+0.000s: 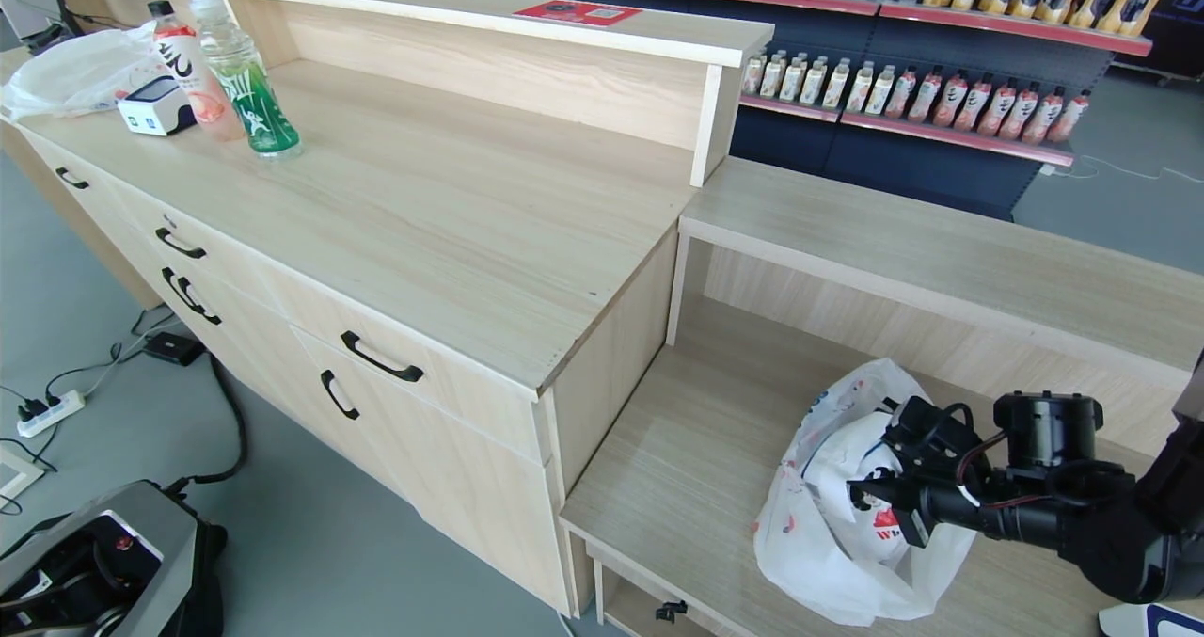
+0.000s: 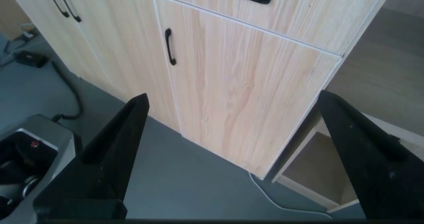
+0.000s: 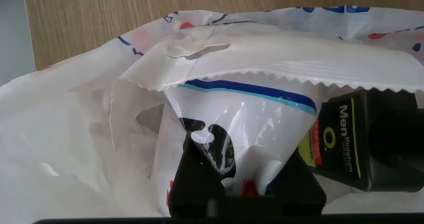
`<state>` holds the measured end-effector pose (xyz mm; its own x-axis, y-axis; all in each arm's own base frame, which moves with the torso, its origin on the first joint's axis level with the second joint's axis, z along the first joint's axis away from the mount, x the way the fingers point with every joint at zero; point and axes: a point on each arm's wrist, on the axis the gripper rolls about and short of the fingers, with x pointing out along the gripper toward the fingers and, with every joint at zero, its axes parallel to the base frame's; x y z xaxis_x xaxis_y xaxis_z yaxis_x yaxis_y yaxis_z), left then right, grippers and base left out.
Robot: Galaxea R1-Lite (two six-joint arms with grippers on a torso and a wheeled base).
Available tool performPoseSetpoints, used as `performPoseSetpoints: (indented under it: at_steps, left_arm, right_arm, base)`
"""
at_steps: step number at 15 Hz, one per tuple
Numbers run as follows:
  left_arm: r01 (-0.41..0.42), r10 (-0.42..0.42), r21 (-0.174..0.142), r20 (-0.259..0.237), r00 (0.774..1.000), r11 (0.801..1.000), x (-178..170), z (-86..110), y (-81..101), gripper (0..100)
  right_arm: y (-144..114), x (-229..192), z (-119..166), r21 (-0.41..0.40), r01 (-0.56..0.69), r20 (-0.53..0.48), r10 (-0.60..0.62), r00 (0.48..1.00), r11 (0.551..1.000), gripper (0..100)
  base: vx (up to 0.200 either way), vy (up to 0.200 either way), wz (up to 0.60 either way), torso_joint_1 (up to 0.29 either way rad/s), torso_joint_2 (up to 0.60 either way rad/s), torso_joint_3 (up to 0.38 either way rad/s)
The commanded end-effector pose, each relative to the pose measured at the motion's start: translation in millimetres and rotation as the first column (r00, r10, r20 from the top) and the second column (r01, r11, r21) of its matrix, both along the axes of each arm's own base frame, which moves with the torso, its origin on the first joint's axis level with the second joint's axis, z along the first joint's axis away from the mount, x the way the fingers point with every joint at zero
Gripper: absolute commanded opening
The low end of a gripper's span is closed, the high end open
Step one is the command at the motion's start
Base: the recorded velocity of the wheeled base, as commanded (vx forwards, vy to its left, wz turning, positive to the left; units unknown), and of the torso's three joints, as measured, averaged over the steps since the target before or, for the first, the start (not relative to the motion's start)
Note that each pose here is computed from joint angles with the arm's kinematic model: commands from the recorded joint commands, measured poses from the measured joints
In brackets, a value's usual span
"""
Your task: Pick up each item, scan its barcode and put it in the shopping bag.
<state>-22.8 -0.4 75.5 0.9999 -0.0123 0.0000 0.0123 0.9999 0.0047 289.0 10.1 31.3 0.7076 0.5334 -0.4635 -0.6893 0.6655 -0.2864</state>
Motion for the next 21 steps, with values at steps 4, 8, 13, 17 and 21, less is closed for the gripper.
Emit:
performPoseSetpoints:
  at_steps: [4,8,13,17,21]
  left_arm:
    - [0.000,0.000,0.000,0.000,1.000,1.000,0.0,0.0,0.0,100]
    - [0.000,0.000,0.000,0.000,1.000,1.000,0.0,0.0,0.0,100]
    - [0.000,0.000,0.000,0.000,1.000,1.000,0.0,0.0,0.0,100]
    - [0.000,0.000,0.000,0.000,1.000,1.000,0.0,0.0,0.0,100]
    - [0.000,0.000,0.000,0.000,1.000,1.000,0.0,0.0,0.0,100]
  right_arm:
    - [-3.7,0.4,-3.2,-0.001,0.011,-0.010,-0.011,1.000,1.000,0]
    - [-10.2,0.4,-4.9,-0.001,0.023,-0.017,-0.023,1.000,1.000,100]
    - [-13.4,-5.0,25.2,-0.001,0.033,0.066,-0.033,0.997,0.999,100]
    - [-21.5,-41.7,96.4,-0.039,0.058,0.279,-0.045,0.959,0.998,100]
    - [-18.8,-60.9,131.3,-0.064,-0.006,0.441,0.034,0.897,0.998,100]
  base:
    - [0.000,0.000,0.00,0.000,0.00,0.000]
    - [0.000,0.000,0.00,0.000,0.00,0.000]
    - [0.000,0.000,0.00,0.000,0.00,0.000]
    - [0.000,0.000,0.00,0.000,0.00,0.000]
    - [0.000,0.000,-0.60,-0.001,0.00,0.005]
